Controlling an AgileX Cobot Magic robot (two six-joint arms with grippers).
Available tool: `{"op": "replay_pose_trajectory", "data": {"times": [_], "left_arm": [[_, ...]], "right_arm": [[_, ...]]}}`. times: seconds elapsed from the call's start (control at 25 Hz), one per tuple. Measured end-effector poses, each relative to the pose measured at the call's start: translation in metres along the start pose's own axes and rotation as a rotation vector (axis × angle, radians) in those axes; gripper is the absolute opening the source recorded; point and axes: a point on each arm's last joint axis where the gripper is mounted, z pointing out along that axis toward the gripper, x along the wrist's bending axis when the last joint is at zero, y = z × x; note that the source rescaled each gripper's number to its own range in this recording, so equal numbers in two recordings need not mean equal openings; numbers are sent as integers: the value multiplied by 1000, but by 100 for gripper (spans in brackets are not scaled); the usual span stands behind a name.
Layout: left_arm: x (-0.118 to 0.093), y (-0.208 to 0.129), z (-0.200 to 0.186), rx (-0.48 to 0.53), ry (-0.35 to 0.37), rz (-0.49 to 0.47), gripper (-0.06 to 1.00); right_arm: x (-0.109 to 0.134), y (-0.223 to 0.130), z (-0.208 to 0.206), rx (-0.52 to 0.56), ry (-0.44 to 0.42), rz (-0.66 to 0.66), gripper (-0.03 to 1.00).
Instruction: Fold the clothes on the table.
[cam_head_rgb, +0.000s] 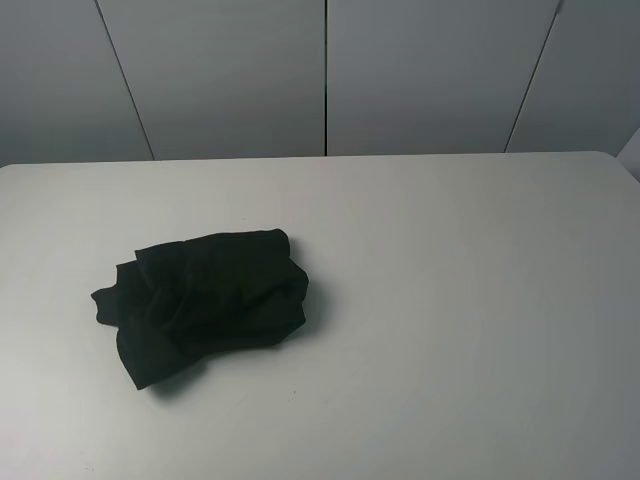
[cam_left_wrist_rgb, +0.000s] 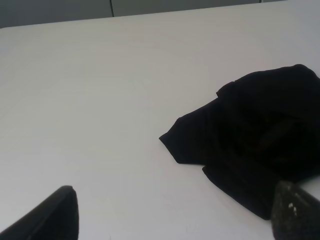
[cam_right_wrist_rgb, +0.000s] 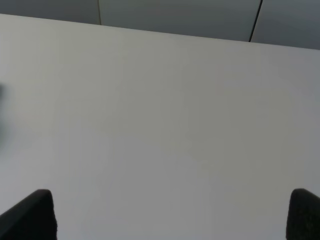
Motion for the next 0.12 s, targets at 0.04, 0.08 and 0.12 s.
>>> {"op": "replay_pose_trajectory", "data": {"times": [0.04,0.08,0.12], "left_arm": [[0,0,0,0,0,0,100],[0,0,0,0,0,0,100],[0,0,0,0,0,0,100]], "right_arm": [[0,0,0,0,0,0,100],[0,0,0,0,0,0,100],[0,0,0,0,0,0,100]]}}
